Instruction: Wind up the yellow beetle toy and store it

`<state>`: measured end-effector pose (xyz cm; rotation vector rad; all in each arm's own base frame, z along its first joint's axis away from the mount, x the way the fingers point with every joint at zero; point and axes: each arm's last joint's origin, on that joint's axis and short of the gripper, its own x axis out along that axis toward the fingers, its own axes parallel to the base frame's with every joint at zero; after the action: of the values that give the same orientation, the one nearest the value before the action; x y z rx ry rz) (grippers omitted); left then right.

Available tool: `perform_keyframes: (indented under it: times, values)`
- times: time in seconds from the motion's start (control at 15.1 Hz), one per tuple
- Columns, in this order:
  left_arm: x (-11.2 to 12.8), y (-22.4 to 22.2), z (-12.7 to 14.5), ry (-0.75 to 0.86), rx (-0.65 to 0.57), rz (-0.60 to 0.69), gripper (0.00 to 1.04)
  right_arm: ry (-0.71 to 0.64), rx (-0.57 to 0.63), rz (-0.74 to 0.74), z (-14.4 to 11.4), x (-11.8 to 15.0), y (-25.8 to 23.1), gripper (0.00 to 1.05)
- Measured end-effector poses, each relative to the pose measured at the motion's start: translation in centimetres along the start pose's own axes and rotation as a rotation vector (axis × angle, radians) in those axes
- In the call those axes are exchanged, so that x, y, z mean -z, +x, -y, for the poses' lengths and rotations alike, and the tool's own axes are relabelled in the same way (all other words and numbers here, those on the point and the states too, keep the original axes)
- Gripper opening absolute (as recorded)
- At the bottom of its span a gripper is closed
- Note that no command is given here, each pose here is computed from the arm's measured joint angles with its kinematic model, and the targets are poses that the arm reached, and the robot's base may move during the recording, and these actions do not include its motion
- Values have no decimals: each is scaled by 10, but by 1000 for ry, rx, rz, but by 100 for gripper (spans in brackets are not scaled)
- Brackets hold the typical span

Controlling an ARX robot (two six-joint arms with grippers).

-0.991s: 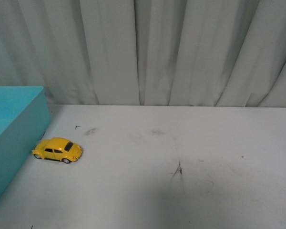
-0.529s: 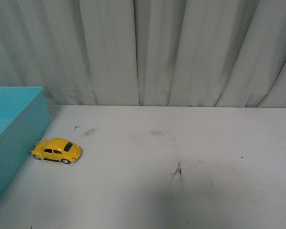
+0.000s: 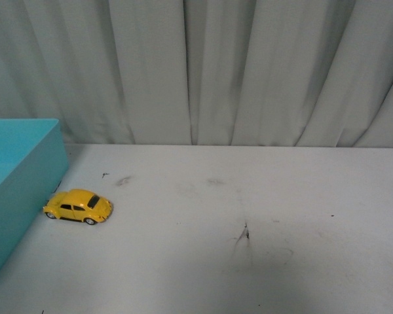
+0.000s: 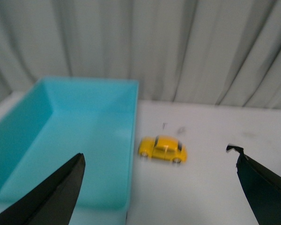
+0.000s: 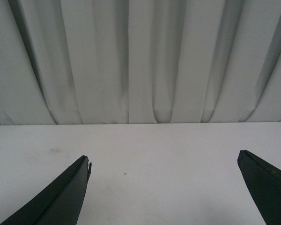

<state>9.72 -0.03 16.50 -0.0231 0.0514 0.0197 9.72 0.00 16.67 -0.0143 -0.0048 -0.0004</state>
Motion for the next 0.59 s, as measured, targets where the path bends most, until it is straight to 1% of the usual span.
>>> perform_keyframes:
  times: [0.07, 0.13, 0.2, 0.26, 0.33, 0.4, 0.46, 0.53, 0.59]
  values:
    - [-5, 4, -1, -86, -127, -231, 98, 0, 2, 0, 0, 0, 0, 98]
    - [-21, 19, -4, -152, -213, -249, 98, 0, -2, 0, 0, 0, 0, 98]
    - [-42, 35, -6, -205, -220, -190, 98, 0, 0, -1, 0, 0, 0, 98]
    - [-63, 57, -9, -222, -203, -127, 98, 0, 0, -1, 0, 0, 0, 98]
    - [-73, 86, -10, -218, -169, -118, 98, 0, 0, 0, 0, 0, 0, 98]
    - [-74, 112, -8, -184, -155, -146, 98, 0, 0, 0, 0, 0, 0, 98]
    - [-69, 141, -5, -128, -112, -206, 98, 0, 0, 0, 0, 0, 0, 98]
    - [-67, 164, -1, -76, -61, -249, 98, 0, 0, 0, 0, 0, 0, 98]
    - [-72, 188, 8, -17, 10, -264, 98, 0, 0, 0, 0, 0, 0, 98]
